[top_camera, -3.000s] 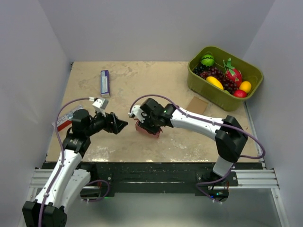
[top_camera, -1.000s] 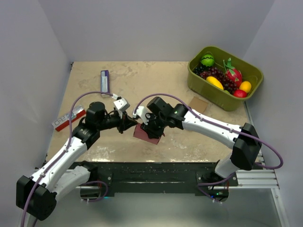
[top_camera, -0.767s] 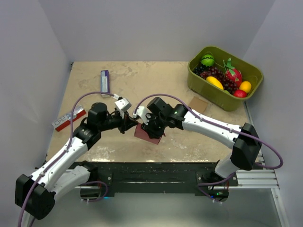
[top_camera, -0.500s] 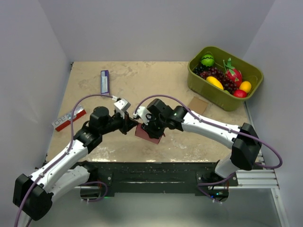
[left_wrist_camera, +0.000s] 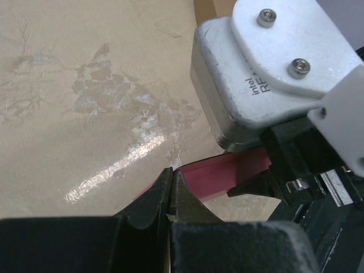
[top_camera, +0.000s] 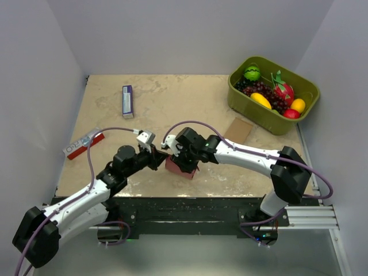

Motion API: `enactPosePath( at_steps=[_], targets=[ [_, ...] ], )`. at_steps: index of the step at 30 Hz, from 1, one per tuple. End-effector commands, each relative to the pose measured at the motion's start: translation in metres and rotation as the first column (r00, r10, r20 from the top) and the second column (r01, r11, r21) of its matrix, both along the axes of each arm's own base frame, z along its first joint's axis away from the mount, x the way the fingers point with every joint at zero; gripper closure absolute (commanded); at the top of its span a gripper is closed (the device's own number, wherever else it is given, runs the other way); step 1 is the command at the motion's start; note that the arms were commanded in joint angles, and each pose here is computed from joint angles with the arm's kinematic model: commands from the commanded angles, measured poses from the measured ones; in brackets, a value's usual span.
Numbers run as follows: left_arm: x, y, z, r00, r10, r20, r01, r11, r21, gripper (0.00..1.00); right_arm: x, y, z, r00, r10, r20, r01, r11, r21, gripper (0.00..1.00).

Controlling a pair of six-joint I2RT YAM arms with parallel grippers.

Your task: Fold the paper box

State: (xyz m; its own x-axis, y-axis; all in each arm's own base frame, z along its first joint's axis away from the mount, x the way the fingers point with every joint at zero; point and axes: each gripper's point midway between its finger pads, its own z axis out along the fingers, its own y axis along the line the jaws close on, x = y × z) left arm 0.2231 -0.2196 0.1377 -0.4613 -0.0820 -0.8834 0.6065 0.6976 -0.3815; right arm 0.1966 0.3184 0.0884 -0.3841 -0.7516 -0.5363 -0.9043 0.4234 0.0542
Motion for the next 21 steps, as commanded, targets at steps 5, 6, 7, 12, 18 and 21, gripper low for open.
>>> enactPosePath(
  at_steps=[5, 6, 7, 12, 18, 21],
  targets=[
    [-0.005, -0.008, -0.006, 1.0, -0.011, 0.029, 0.014, 0.996, -0.086, 1.0, 0.034, -0.005, -0.005, 0.985, -0.132, 0.114, 0.133, 0.991, 0.001, 0.83],
    [-0.006, -0.008, -0.009, 1.0, -0.01, 0.025, 0.012, 0.996, -0.084, 1.0, 0.033, -0.005, -0.007, 0.985, -0.13, 0.114, 0.132, 0.991, -0.004, 0.83],
    [-0.005, -0.008, -0.008, 0.999, -0.007, 0.032, 0.01, 0.996, -0.093, 1.0, 0.033, -0.005, -0.007, 0.985, -0.131, 0.115, 0.133, 0.991, -0.005, 0.83],
    [-0.008, -0.006, -0.015, 1.0, 0.005, 0.027, -0.002, 0.994, -0.113, 1.0, 0.032, -0.004, -0.011, 0.985, -0.125, 0.117, 0.128, 0.992, -0.016, 0.83],
    [-0.012, -0.004, -0.023, 1.0, 0.014, 0.028, -0.01, 0.99, -0.14, 1.0, 0.03, -0.004, -0.016, 0.987, -0.119, 0.11, 0.122, 0.992, -0.028, 0.84],
    [-0.011, -0.002, -0.024, 0.999, 0.026, 0.036, -0.021, 0.989, -0.146, 1.0, 0.028, -0.003, -0.017, 0.988, -0.112, 0.106, 0.115, 0.993, -0.029, 0.84]
  ],
)
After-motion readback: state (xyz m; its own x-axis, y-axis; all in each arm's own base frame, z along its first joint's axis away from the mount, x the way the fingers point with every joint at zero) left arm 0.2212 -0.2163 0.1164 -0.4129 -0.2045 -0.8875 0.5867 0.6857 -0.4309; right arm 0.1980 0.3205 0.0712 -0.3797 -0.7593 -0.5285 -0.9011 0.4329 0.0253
